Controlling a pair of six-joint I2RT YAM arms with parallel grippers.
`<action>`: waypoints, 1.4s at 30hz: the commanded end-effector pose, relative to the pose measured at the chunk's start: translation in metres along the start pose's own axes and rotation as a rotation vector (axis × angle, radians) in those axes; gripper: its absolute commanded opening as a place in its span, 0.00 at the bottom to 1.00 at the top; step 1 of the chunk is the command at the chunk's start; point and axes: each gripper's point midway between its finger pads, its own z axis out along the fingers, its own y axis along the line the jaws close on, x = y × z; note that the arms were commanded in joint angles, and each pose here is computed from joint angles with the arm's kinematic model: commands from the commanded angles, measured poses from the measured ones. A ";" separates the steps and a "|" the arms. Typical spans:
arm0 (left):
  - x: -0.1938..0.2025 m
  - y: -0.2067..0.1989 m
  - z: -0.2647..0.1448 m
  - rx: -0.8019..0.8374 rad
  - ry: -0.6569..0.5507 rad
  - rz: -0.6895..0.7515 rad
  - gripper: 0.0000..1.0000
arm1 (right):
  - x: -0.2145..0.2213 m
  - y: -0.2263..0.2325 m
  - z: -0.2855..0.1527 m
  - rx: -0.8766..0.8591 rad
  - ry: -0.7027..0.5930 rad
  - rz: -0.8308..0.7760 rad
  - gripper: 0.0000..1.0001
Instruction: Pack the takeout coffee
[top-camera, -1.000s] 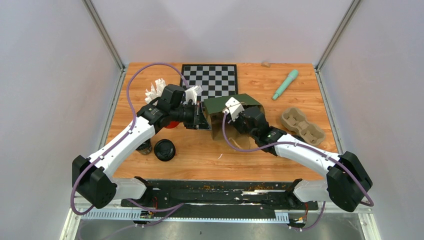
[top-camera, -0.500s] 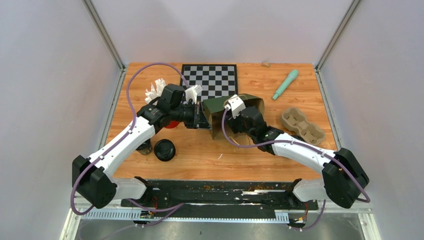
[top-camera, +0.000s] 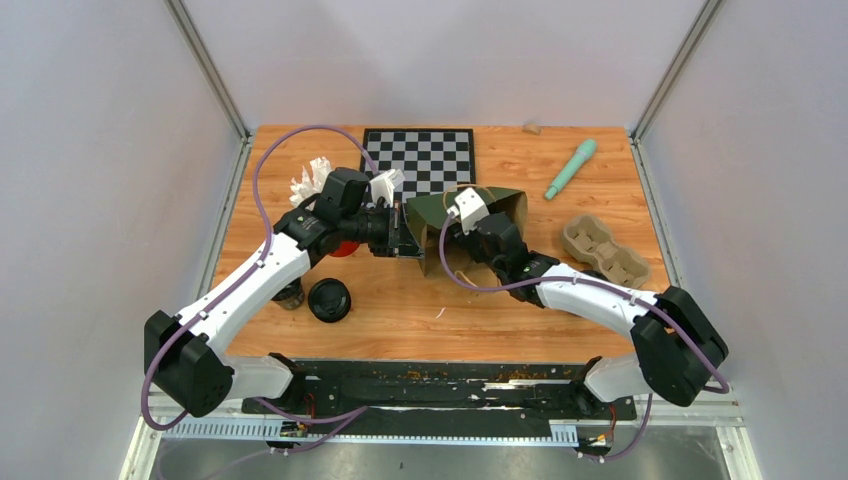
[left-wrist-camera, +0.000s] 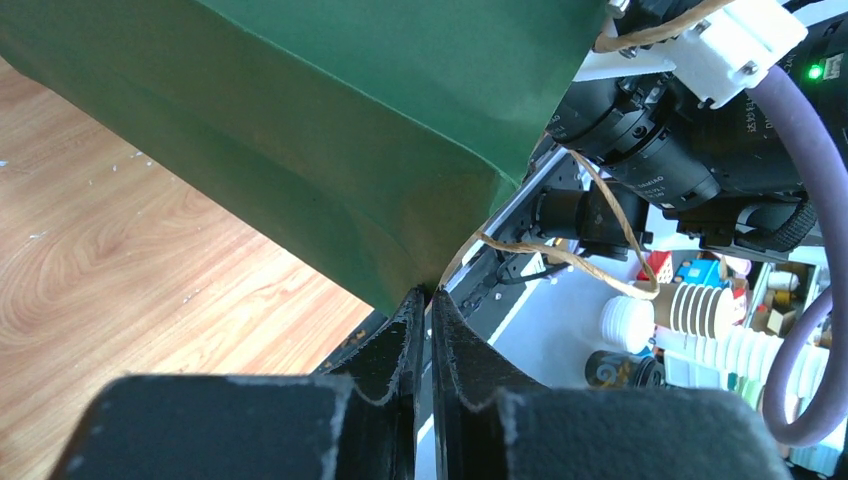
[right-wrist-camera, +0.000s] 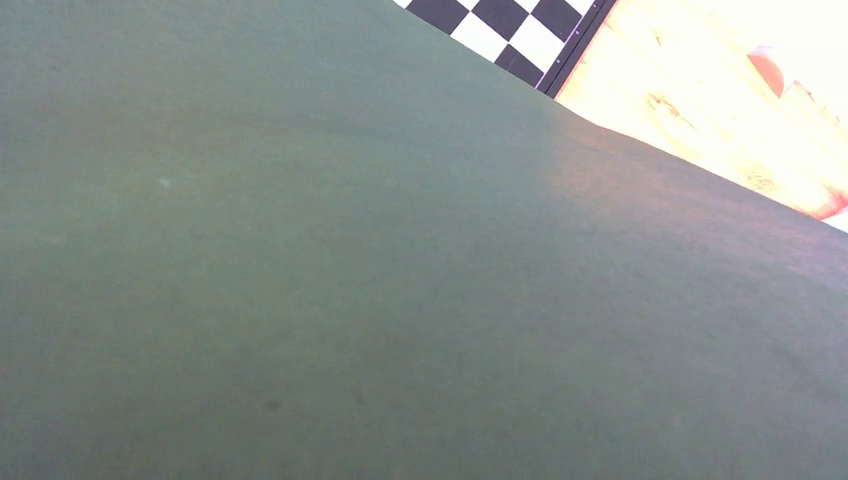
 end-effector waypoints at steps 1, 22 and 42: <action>-0.005 -0.006 0.001 0.023 -0.014 0.011 0.13 | -0.016 -0.003 0.004 0.016 -0.050 0.013 0.26; -0.004 -0.003 0.000 0.004 -0.005 0.017 0.13 | -0.033 0.001 -0.011 -0.040 -0.094 0.041 0.25; -0.005 -0.009 0.003 0.041 -0.003 -0.018 0.12 | -0.004 -0.006 0.019 0.065 -0.049 -0.006 0.57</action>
